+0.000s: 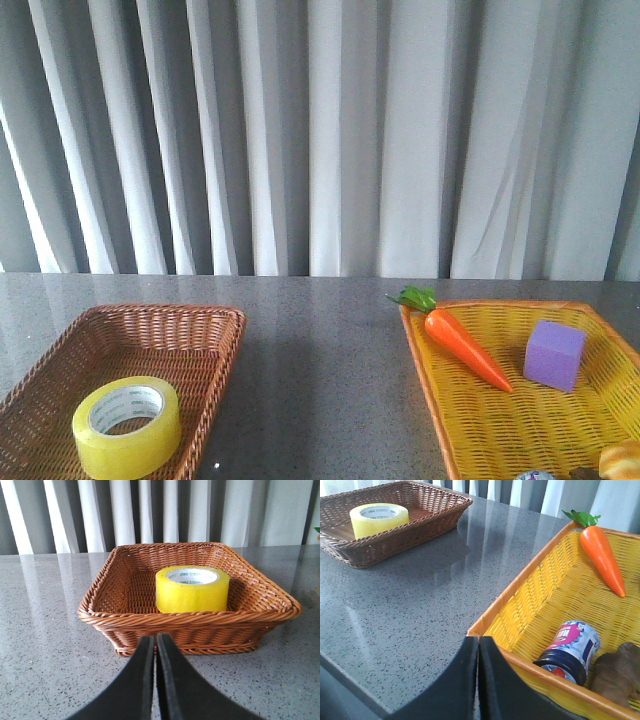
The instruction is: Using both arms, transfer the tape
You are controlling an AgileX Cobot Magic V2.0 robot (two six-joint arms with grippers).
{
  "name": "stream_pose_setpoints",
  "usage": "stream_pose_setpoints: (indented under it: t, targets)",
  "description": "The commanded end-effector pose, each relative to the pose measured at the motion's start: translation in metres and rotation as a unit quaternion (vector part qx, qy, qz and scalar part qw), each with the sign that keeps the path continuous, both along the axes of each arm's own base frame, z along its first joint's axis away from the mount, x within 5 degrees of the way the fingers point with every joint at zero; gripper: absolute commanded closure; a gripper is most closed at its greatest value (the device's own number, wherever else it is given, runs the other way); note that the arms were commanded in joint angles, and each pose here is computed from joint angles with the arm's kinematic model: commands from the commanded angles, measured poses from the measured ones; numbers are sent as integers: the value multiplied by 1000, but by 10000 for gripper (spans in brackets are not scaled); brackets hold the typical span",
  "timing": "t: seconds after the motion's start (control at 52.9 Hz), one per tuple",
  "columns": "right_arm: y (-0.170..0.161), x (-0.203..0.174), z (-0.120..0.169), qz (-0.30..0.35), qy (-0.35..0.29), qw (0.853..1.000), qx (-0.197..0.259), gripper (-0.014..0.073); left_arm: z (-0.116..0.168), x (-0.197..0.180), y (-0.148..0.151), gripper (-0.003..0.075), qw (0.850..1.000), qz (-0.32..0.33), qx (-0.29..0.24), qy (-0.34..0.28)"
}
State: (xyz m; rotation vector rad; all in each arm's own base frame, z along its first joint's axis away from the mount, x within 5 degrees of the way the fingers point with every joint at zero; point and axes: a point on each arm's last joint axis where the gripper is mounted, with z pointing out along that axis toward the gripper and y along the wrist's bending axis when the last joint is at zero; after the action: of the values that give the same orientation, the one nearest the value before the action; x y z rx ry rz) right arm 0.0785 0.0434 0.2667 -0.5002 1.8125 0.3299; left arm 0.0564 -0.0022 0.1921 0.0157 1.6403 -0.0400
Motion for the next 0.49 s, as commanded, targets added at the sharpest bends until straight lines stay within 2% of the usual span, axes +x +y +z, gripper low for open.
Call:
stream_pose_setpoints:
  t: [0.0,0.208,0.473]
  targets:
    - [-1,3,13,-15,-34,999,19,601,17,-2,0,727,998,1,-8,-59]
    - [-6,-5,1,-25,-60,998,23,601,17,-2,0,727,998,1,-8,-59]
    - [-22,-12,-59,-100,-136,982,84,601,17,-2,0,727,998,1,-8,-59]
